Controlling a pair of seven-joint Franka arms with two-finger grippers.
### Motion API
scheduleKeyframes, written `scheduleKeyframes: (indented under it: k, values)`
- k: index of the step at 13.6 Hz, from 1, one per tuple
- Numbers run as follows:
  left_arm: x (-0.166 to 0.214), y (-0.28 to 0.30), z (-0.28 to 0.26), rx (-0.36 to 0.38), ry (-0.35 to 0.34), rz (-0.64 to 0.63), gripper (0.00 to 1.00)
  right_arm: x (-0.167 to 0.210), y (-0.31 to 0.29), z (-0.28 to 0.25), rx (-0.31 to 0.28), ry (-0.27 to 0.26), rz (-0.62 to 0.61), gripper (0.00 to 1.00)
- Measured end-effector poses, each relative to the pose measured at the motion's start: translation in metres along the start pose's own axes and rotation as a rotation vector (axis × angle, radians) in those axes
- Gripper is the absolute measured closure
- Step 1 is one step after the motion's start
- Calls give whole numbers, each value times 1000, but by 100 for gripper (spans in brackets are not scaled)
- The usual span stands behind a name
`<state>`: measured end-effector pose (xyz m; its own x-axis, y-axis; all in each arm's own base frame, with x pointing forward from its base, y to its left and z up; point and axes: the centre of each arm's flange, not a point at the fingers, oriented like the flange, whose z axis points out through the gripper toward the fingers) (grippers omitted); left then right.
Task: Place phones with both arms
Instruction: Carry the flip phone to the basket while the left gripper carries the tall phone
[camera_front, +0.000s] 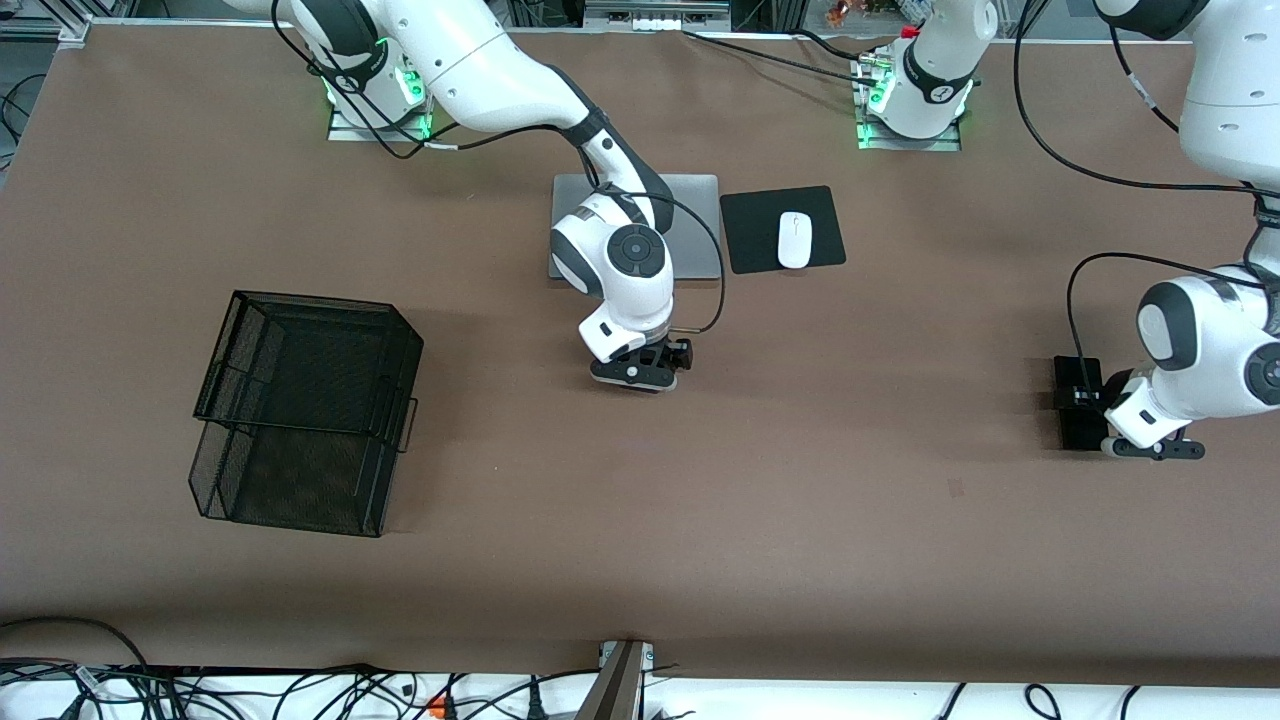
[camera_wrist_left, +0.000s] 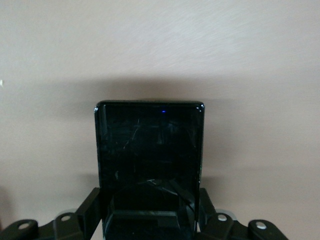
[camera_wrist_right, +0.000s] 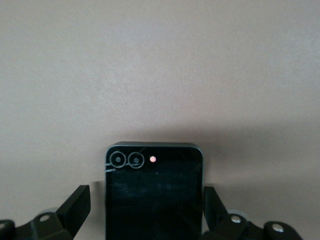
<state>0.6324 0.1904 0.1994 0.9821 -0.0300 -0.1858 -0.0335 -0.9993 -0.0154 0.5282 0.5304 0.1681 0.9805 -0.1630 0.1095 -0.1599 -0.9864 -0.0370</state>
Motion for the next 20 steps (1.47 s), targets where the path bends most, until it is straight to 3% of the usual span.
scheduleKeyframes:
  k: [4,7,12,16,18,20]
  values:
    - [18,39,-69,-25,-63,26,21,0,1,5,1,2,-1,4]
    - [27,92,-119,-17,-114,15,21,7,1,-11,0,5,2,20]
    - [33,217,-159,23,-135,36,21,43,22,-95,-79,-22,-18,20]
    - [28,298,-150,-129,-164,120,21,95,94,-203,-155,-77,-83,20]
    - [26,353,-132,-198,-185,169,21,117,153,-231,-172,-93,-116,20]
    - [25,426,-111,-210,-133,151,21,132,228,-244,-186,-118,-147,20]
